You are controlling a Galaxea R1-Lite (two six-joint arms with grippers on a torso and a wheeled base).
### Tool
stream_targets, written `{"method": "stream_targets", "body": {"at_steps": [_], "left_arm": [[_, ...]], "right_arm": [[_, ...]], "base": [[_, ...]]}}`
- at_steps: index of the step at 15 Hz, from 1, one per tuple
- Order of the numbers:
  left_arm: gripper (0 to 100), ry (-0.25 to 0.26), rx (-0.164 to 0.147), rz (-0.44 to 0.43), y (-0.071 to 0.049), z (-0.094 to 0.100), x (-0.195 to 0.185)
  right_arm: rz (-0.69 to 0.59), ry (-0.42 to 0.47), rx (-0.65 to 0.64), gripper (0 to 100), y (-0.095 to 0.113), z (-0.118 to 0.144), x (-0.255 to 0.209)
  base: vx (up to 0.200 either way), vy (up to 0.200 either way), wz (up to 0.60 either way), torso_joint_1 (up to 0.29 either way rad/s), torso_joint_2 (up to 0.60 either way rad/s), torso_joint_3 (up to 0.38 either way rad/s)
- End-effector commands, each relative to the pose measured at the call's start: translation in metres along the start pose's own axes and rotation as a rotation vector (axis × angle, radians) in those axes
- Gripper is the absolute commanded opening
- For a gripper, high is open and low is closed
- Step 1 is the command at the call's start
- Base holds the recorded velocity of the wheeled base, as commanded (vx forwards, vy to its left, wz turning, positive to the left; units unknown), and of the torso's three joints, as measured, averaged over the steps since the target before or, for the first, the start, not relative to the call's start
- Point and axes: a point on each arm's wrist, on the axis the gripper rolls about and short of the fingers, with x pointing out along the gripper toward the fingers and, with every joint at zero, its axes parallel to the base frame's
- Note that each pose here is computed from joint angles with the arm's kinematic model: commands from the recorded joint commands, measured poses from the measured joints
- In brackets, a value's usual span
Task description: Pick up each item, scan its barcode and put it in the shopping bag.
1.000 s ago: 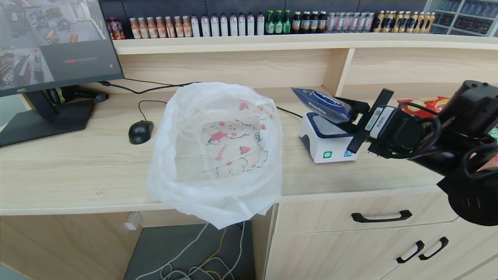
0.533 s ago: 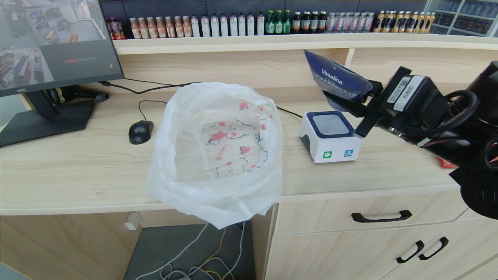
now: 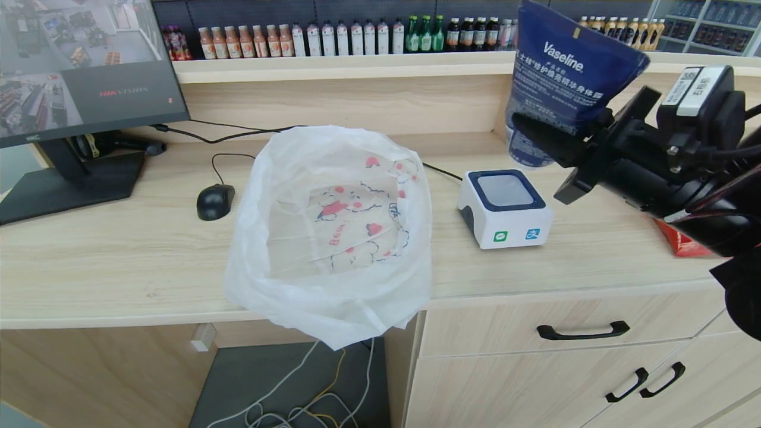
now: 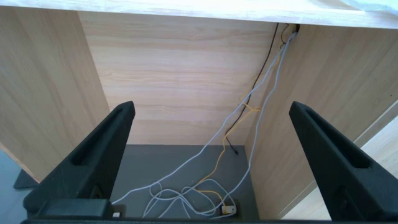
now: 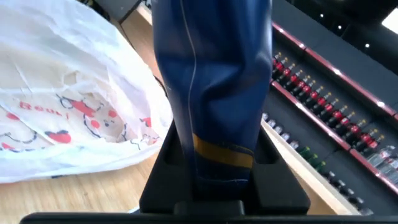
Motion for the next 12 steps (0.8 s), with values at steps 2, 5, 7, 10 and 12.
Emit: {"method": "stream_targets", "body": {"at_steps": [2,5,7,10,12], "left_arm": [[100,0.0,0.0,0.001,0.0,0.0,0.0],[100,0.0,0.0,0.001,0.0,0.0,0.0],[100,0.0,0.0,0.001,0.0,0.0,0.0],[100,0.0,0.0,0.001,0.0,0.0,0.0],[100,0.0,0.001,0.001,0.0,0.0,0.0]], "right_arm": [[-0.131,0.022,0.213,0,0.017,-0.001,-0.013],[-0.274,0.035,0.361,0,0.03,0.0,-0.017],[-0.317,0.08,0.391,0,0.037,-0.003,-0.022],[-0.387,0.119,0.454,0,0.049,0.0,-0.02],[-0.507,0.125,0.515,0,0.047,0.005,-0.017]], "base": [[0.0,0.0,0.0,0.0,0.0,0.0],[0.0,0.0,0.0,0.0,0.0,0.0],[0.0,0.0,0.0,0.0,0.0,0.0],[0.0,0.0,0.0,0.0,0.0,0.0],[0.0,0.0,0.0,0.0,0.0,0.0]]}}
